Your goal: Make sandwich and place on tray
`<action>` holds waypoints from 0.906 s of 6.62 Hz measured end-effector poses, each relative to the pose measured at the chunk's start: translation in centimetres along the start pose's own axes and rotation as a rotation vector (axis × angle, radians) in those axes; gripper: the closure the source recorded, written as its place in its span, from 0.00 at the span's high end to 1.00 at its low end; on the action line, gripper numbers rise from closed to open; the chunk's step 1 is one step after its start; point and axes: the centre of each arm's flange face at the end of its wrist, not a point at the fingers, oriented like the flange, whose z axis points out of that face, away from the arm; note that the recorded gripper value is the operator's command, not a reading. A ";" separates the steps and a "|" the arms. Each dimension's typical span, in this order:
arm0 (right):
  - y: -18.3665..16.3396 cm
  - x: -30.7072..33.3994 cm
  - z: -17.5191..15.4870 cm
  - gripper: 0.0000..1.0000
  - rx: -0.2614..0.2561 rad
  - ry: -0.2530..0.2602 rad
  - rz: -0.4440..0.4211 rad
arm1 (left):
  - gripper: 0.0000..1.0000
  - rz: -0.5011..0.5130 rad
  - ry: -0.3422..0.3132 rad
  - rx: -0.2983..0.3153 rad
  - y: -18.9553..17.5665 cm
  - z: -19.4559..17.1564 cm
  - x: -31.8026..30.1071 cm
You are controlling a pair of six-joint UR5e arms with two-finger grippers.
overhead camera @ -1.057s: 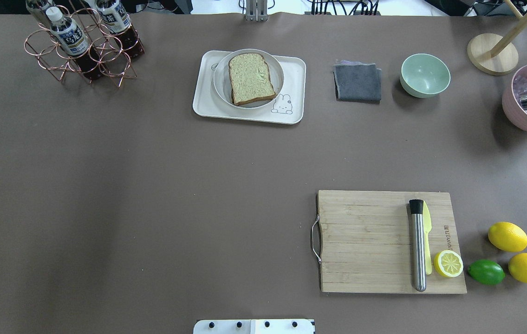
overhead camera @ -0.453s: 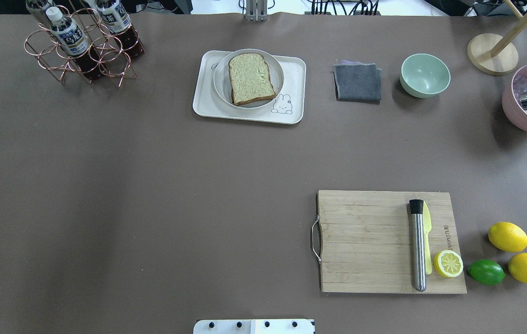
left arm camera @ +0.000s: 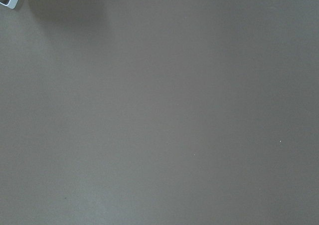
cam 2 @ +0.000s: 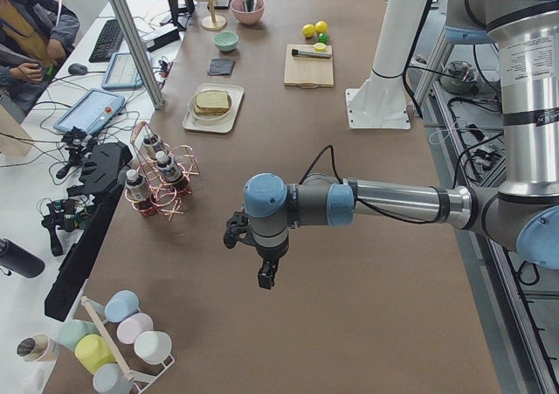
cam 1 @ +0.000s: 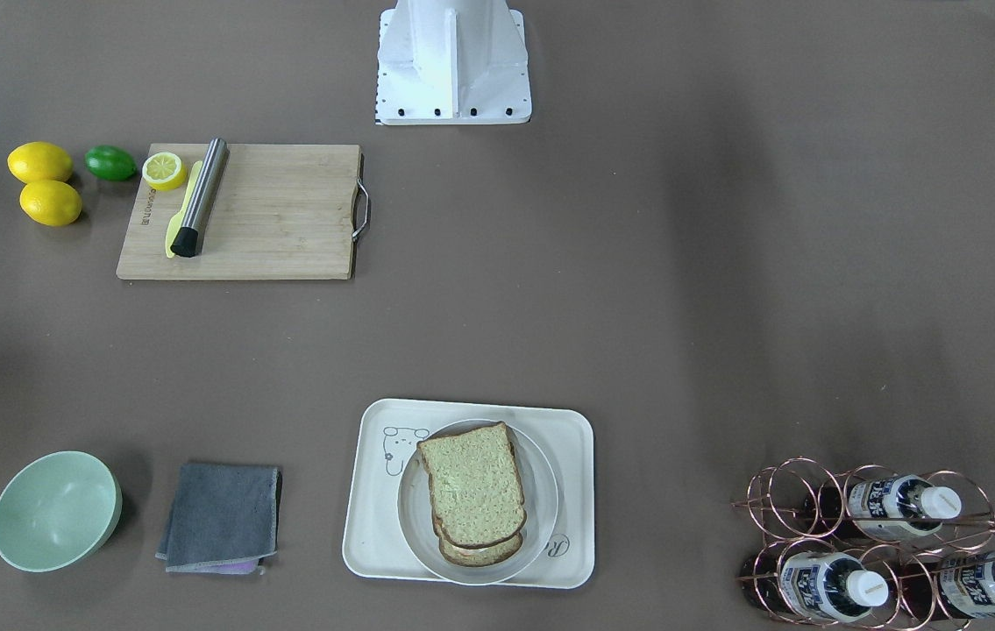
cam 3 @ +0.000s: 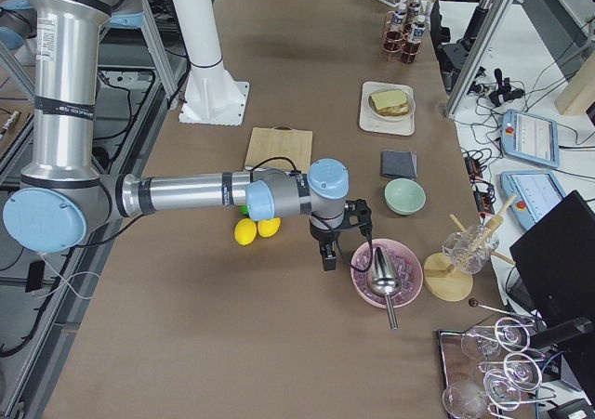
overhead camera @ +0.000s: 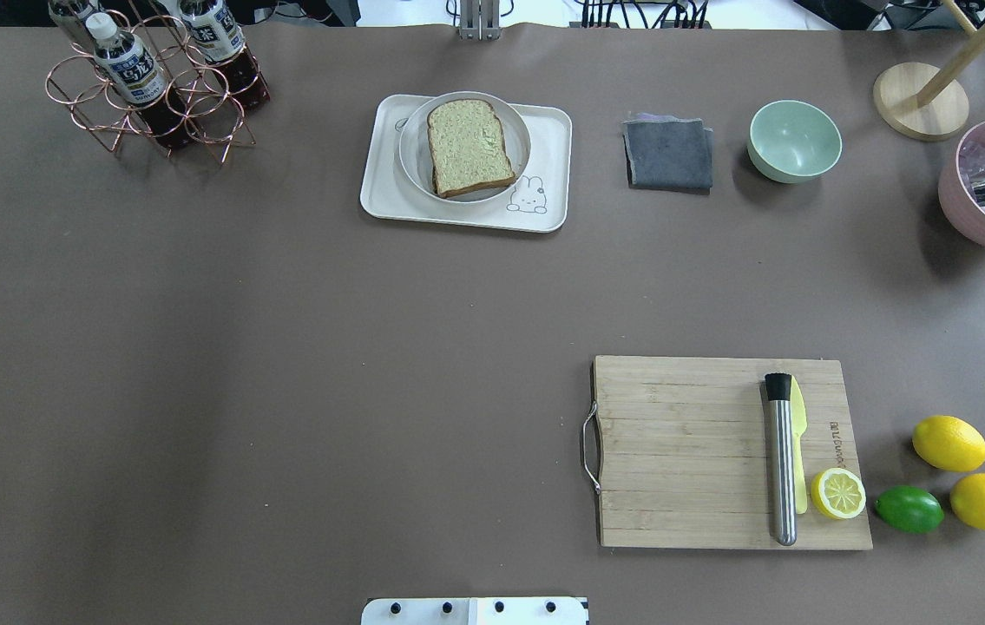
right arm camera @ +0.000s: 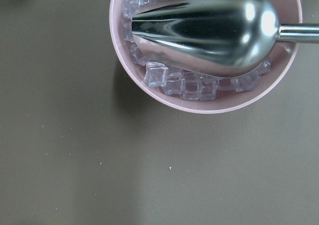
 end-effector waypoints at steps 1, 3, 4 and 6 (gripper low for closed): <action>0.0 0.0 0.0 1.00 0.000 0.000 0.000 | 0.97 -0.001 -0.002 0.001 0.1 0.0 -0.1; 0.0 0.0 -0.1 1.00 0.001 0.000 -0.002 | 0.97 -0.004 -0.005 0.003 0.2 -0.2 -0.2; 0.0 0.0 0.0 1.00 0.002 0.000 -0.002 | 0.97 -0.005 -0.005 0.005 0.2 -0.3 -0.2; -0.1 -0.1 -0.1 1.00 0.003 0.000 -0.003 | 0.97 -0.007 -0.007 0.009 0.1 -0.4 -0.2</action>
